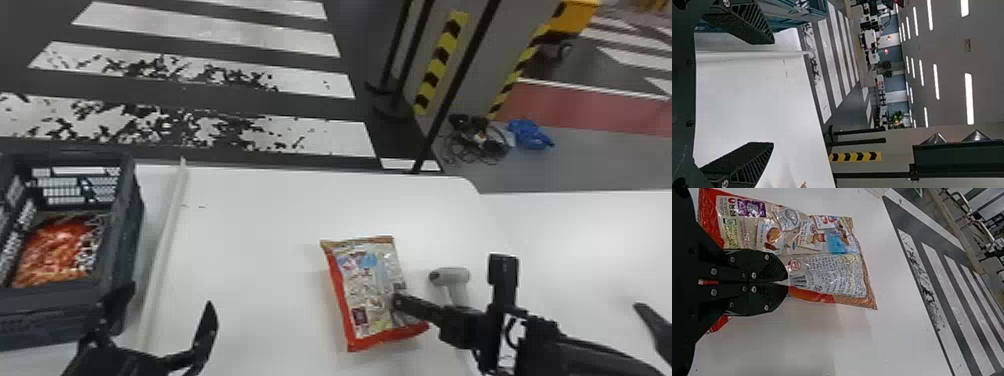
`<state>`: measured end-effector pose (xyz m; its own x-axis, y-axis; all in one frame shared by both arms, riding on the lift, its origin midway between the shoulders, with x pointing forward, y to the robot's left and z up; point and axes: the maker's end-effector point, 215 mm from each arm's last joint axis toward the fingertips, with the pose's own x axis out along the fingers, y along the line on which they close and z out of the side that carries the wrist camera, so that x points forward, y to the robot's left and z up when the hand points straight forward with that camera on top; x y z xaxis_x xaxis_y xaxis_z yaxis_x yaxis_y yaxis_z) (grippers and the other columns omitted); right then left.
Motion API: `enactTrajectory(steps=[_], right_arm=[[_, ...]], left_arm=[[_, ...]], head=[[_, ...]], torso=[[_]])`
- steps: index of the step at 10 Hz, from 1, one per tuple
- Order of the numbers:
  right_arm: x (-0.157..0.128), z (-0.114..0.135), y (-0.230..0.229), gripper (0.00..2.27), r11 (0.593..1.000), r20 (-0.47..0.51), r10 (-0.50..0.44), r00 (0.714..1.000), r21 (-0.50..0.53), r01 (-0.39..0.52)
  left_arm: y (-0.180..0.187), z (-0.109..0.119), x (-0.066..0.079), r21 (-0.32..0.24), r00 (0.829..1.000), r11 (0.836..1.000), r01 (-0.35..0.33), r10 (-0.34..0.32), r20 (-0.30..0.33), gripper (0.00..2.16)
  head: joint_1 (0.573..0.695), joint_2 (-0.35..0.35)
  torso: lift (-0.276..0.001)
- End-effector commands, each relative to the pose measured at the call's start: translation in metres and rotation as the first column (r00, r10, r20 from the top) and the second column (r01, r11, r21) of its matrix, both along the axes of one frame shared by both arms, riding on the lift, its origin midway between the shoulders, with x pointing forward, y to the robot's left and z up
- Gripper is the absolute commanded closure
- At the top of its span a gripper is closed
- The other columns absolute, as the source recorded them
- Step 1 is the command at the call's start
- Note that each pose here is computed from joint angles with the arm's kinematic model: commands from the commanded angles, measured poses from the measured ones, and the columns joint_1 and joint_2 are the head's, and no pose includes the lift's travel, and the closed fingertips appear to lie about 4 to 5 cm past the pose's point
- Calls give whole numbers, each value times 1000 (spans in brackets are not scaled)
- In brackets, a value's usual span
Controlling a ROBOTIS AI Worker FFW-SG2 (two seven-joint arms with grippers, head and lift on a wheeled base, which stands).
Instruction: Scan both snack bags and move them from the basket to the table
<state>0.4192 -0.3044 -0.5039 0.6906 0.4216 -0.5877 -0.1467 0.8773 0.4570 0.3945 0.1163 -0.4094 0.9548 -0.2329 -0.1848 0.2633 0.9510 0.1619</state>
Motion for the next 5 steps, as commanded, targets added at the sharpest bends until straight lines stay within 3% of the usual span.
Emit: enactTrajectory(steps=[1, 3, 5], right_arm=[[3, 27, 2, 2250, 999, 37, -5, 999, 41, 4], [6, 69, -7, 2250, 999, 75, -24, 997, 49, 21], [48, 106, -45, 2253, 994, 172, -110, 979, -4, 113]], left_arm=[[0, 0, 0, 1, 1000, 1000, 0, 0, 1, 66], [0, 0, 3, -5, 1000, 1000, -4, 4, 0, 66], [-2, -4, 4, -14, 1000, 1000, -5, 5, -8, 66]], head=[[695, -258], [695, -256], [695, -267]], torso=[[-98], [-98], [-98]])
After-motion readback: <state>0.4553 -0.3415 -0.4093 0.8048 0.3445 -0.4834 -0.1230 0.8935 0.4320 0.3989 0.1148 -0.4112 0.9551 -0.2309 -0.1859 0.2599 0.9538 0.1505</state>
